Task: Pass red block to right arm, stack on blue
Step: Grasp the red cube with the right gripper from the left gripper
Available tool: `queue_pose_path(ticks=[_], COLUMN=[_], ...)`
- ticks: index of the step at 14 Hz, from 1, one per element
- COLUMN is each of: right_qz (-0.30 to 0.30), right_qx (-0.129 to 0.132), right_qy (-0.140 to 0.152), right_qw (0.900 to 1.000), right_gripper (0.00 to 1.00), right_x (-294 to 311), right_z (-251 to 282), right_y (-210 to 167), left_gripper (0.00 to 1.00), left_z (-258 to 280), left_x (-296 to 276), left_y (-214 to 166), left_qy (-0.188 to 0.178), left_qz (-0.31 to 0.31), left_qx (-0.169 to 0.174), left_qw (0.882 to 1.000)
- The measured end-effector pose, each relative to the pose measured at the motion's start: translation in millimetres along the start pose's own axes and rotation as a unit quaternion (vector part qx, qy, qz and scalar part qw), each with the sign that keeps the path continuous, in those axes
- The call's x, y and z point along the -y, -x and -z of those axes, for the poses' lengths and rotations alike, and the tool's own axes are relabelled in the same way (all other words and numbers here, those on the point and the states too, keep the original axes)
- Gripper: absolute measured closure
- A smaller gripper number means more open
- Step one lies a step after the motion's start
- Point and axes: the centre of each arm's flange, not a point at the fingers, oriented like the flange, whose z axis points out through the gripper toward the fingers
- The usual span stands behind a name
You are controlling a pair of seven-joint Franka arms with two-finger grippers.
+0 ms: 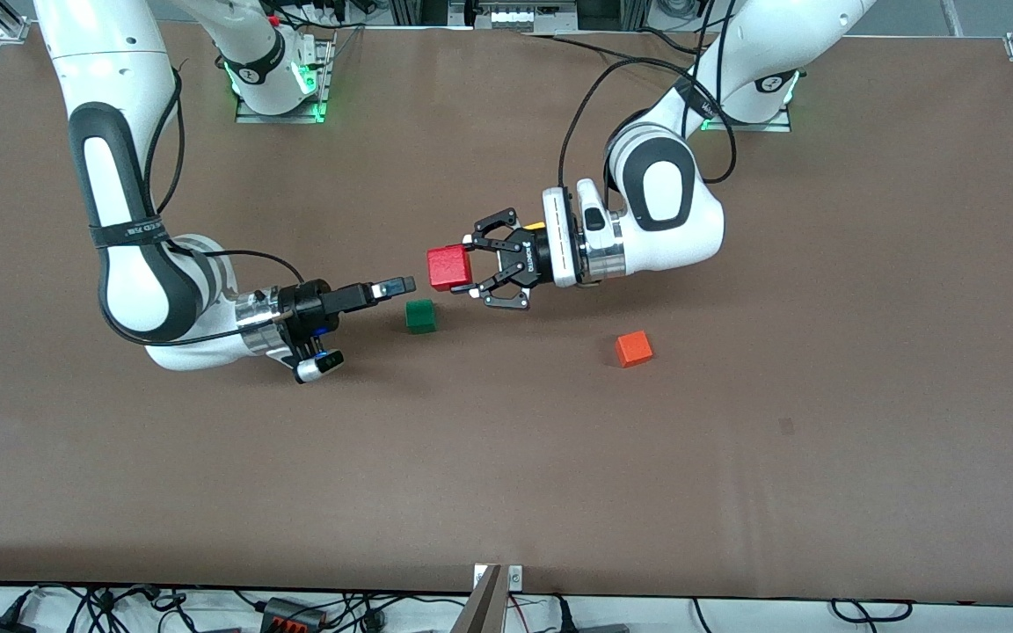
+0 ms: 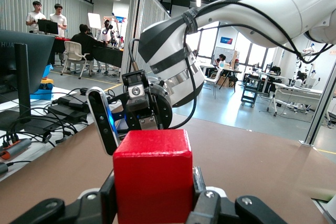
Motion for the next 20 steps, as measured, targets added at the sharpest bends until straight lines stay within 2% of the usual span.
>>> queue_pose_path(ticks=[6,16,19,20], right_qz=[-0.012,-0.013,-0.012,-0.011], right_qx=[0.013,0.020,0.019,0.018], right_qy=[0.005,0.008,0.007,0.004], right_qw=[1.000,1.000,1.000,1.000], right_gripper=[0.00,0.00,0.04,0.12], right_x=[-1.0,-2.0,-1.0,1.0], right_z=[-32.7,-50.1,-51.2,-51.0], right_y=[1.5,3.2,3.3,3.2], left_gripper=[0.44,0.44,0.44,0.44], left_z=[1.1,2.6,2.9,3.1], left_x=[2.0,4.1,4.5,4.8], left_y=[-0.7,-2.2,-2.5,-1.8], left_qy=[-0.004,-0.007,-0.008,-0.009], left_qz=[-0.001,-0.004,-0.004,-0.004], left_qx=[0.001,0.001,0.001,0.002], left_qw=[1.000,1.000,1.000,1.000])
